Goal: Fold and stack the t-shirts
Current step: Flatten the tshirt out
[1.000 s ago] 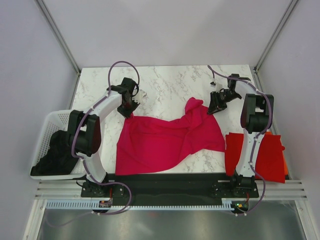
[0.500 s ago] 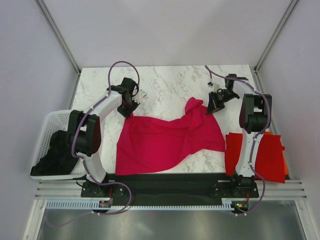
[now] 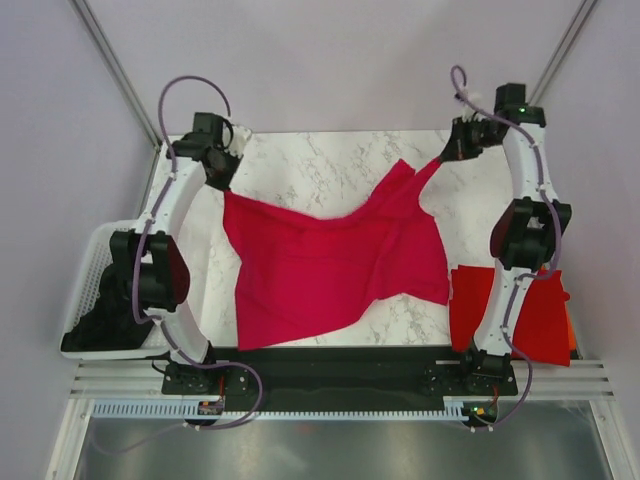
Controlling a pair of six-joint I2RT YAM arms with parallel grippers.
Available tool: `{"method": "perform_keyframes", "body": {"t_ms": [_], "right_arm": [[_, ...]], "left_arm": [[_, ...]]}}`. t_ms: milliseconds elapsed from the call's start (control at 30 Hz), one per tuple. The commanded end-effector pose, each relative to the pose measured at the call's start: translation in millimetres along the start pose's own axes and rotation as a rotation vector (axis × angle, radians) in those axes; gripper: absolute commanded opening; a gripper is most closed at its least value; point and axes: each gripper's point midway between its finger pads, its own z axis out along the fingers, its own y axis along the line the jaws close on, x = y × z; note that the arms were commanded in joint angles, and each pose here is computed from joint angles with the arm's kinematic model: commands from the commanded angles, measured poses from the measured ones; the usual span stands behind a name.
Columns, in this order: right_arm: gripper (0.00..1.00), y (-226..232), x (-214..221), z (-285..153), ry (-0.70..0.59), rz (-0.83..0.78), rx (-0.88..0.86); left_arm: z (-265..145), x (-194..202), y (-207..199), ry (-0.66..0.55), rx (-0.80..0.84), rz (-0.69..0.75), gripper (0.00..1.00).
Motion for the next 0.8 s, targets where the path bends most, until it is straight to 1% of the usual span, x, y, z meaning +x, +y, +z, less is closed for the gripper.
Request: {"method": "perform_keyframes", "body": {"t_ms": [0, 33, 67, 133, 233, 267, 300, 333, 367, 400, 433, 467, 500, 533, 567, 600, 633, 667, 733, 767], "right_arm": [[0.0, 14.3, -87.2, -91.3, -0.302, -0.123, 0.112], [0.0, 17.9, -100.7, -105.3, -0.355, -0.14, 0.122], [0.0, 21.3, -119.1, -127.4, -0.435, -0.181, 0.15], [0.0, 29.6, -134.4, -148.1, -0.509, -0.178, 0.164], [0.0, 54.6, -161.3, -197.0, -0.652, -0.247, 0.203], [0.0, 61.4, -164.5, -206.5, -0.676, -0.26, 0.206], [0.0, 67.7, -167.1, -214.7, -0.695, -0.273, 0.211], [0.0, 73.0, -167.7, -221.7, -0.71, -0.282, 0.214], [0.0, 90.1, -171.2, -240.4, -0.75, -0.313, 0.219], [0.0, 99.4, -171.7, -248.5, -0.767, -0.326, 0.219], [0.0, 105.3, -169.6, -253.2, -0.776, -0.33, 0.217], [0.0, 124.3, -168.1, -270.9, -0.806, -0.36, 0.225], [0.0, 133.8, -167.3, -280.4, -0.826, -0.382, 0.232], [0.0, 138.8, -162.6, -283.7, -0.828, -0.386, 0.235], [0.0, 160.6, -157.9, -302.8, -0.861, -0.43, 0.25], [0.0, 168.1, -154.3, -309.8, -0.872, -0.444, 0.261], [0.0, 173.3, -147.9, -312.4, -0.872, -0.447, 0.268], [0.0, 195.2, -140.2, -332.0, -0.908, -0.485, 0.29], [0.0, 205.4, -128.3, -342.8, -0.922, -0.498, 0.329], [0.0, 229.6, -118.0, -362.2, -0.962, -0.534, 0.352]], "left_arm": [[-70.2, -56.5, 46.8, -0.24, -0.102, -0.02, 0.02], [-86.3, -71.0, 54.0, -0.293, -0.122, -0.024, 0.02], [-97.7, -79.0, 57.8, -0.326, -0.136, -0.023, 0.02], [-124.1, -98.3, 66.2, -0.404, -0.164, -0.033, 0.02], [-163.0, -113.1, 72.7, -0.498, -0.2, -0.049, 0.02], [-165.3, -116.0, 70.9, -0.512, -0.188, -0.047, 0.02], [-180.2, -117.6, 70.4, -0.544, -0.193, -0.053, 0.02], [-187.0, -118.5, 70.8, -0.56, -0.199, -0.054, 0.02], [-195.2, -117.9, 70.1, -0.575, -0.202, -0.058, 0.02], [-211.2, -116.9, 69.7, -0.606, -0.213, -0.062, 0.02], [-218.0, -114.7, 68.7, -0.618, -0.217, -0.065, 0.02], [-226.4, -113.8, 67.4, -0.635, -0.218, -0.066, 0.02], [-235.0, -112.1, 66.7, -0.651, -0.224, -0.066, 0.02], [-252.8, -106.9, 64.7, -0.68, -0.236, -0.066, 0.02], [-260.0, -104.0, 65.0, -0.692, -0.246, -0.07, 0.02], [-270.9, -100.7, 63.6, -0.711, -0.256, -0.07, 0.02], [-287.0, -93.8, 61.7, -0.738, -0.27, -0.071, 0.02], [-297.2, -89.6, 60.8, -0.756, -0.282, -0.072, 0.02], [-309.0, -80.2, 57.9, -0.774, -0.297, -0.068, 0.02], [-333.0, -72.7, 55.3, -0.827, -0.32, -0.067, 0.02]]}}
